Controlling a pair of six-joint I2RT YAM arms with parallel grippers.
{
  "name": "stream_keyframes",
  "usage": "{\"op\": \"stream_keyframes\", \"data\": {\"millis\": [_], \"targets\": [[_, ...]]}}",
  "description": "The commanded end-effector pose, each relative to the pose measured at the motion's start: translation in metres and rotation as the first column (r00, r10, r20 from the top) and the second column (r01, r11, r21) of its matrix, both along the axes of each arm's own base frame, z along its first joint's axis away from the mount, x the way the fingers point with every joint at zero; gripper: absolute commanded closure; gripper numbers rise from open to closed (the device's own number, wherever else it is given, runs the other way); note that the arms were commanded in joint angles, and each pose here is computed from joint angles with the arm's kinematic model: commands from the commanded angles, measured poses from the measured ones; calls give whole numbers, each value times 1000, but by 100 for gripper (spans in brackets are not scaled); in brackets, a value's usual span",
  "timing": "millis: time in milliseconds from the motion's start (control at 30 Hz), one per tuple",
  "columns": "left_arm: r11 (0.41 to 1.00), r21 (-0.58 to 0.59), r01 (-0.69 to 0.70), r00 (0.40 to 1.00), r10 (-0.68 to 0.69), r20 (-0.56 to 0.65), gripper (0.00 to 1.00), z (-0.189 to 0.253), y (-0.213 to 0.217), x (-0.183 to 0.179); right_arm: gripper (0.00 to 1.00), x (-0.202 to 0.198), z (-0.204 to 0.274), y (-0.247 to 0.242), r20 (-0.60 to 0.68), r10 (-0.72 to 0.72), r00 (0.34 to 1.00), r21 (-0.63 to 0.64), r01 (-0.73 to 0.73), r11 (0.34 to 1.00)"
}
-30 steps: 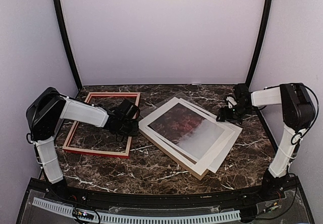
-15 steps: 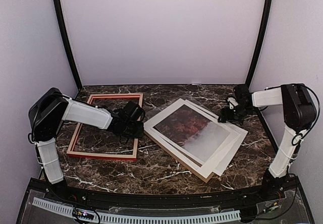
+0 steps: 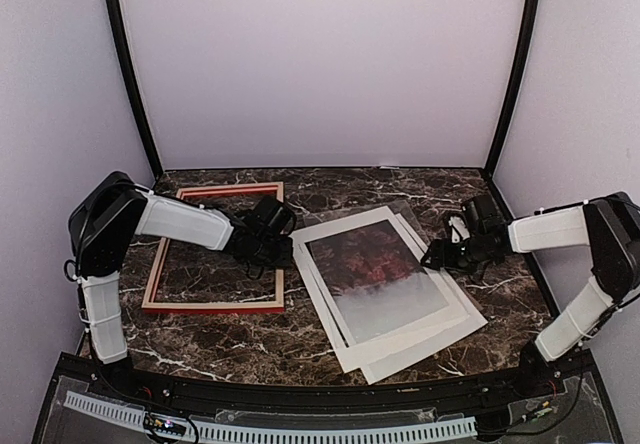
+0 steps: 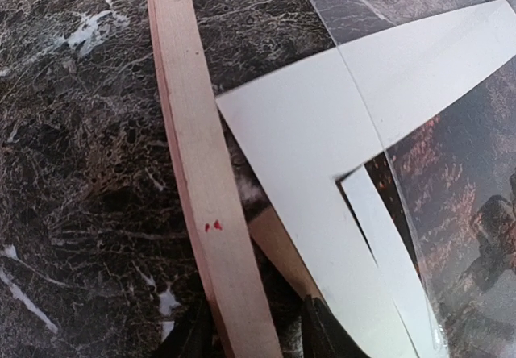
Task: Put the photo into the frame
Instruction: Move the glass panel to the center of the board.
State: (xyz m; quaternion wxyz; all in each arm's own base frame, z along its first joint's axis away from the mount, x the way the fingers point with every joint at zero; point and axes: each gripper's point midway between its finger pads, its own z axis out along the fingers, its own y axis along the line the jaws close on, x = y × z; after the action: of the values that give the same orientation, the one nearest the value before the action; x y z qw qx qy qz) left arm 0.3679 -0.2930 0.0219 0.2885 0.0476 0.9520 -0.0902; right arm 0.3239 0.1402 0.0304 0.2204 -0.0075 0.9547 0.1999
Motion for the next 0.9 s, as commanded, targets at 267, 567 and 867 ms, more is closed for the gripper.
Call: {"op": "stream_keyframes", "data": {"millis": [267,567,867], "targets": [[993,106,42,980,-20,-200,60,-52,30,-51,20,-50,-10,-5,-93,-115,989,-46,112,993],[996,83,43,989,-31,-142,31,-25,42,-60,18,-12,4,-6,-30,-72,997,-131,67,989],[984,-8,179,982,-179,-61,1,35,0,-36,22,25,9,11,-17,20,1000,-54,-21,998]]}}
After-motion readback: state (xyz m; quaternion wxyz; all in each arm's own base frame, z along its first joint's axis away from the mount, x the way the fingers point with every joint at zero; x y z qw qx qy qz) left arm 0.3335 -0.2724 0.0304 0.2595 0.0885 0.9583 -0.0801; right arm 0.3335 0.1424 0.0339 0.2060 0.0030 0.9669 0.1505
